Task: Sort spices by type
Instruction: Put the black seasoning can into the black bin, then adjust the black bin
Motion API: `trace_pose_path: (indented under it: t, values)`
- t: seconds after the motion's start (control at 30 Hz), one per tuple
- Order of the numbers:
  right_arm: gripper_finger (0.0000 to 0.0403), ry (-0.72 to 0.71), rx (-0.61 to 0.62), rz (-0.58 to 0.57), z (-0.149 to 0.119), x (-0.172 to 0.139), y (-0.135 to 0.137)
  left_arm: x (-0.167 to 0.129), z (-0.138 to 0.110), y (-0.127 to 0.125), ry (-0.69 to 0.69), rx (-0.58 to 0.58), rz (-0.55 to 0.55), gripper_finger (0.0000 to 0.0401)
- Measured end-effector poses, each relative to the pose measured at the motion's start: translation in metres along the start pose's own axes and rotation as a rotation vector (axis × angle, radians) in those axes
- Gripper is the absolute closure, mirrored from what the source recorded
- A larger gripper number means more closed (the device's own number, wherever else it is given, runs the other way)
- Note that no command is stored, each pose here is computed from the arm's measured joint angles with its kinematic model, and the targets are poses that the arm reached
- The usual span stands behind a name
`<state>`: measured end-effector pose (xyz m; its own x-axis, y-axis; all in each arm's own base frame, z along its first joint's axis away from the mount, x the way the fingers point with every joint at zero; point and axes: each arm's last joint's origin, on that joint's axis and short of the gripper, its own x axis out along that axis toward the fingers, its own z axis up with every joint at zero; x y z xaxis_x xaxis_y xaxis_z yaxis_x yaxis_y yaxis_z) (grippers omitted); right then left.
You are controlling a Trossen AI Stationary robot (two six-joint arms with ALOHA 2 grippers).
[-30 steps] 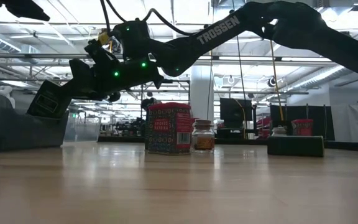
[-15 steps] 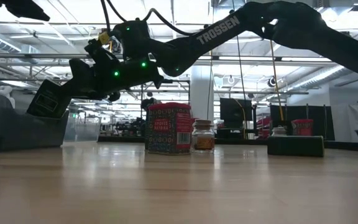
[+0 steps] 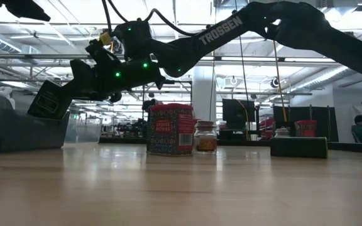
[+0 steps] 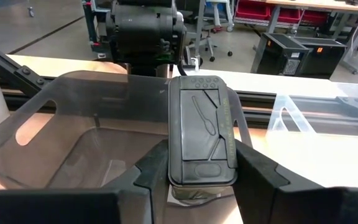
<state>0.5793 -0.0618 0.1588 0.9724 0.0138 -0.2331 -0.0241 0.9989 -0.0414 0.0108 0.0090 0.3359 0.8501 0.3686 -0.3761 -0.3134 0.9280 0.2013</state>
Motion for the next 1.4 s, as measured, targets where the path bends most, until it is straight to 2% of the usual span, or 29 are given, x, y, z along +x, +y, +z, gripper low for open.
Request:
trace_pose_path:
  t: [0.17,0.53,0.8,0.93,1.17,1.27,1.4]
  values:
    - [0.0267,0.000,-0.003,0.004,0.000,0.000,-0.002,0.000,0.000,0.000,0.000,0.000,0.000,0.0157]
    - [0.0197,-0.001,0.005,-0.002,0.000,-0.001,-0.005,0.000,0.000,0.000,0.000,0.000,0.000,0.0157]
    - [0.0193,-0.002,-0.010,0.017,0.000,-0.001,-0.004,0.000,0.000,0.000,0.000,0.000,0.000,0.0157]
    - [0.0205,-0.019,-0.041,0.091,0.001,0.000,0.005,0.000,0.000,0.000,0.000,0.000,0.000,0.0157]
    - [0.0236,-0.020,-0.079,0.109,0.004,0.000,0.016,0.000,0.000,0.000,0.000,0.001,0.000,0.0157]
    - [0.0246,-0.010,-0.068,0.086,0.018,-0.006,0.015,0.000,0.000,0.000,0.001,0.001,0.000,0.0157]
    - [0.0278,0.073,-0.072,-0.032,0.038,-0.021,0.003,0.000,-0.001,0.000,0.011,0.003,-0.002,0.0157]
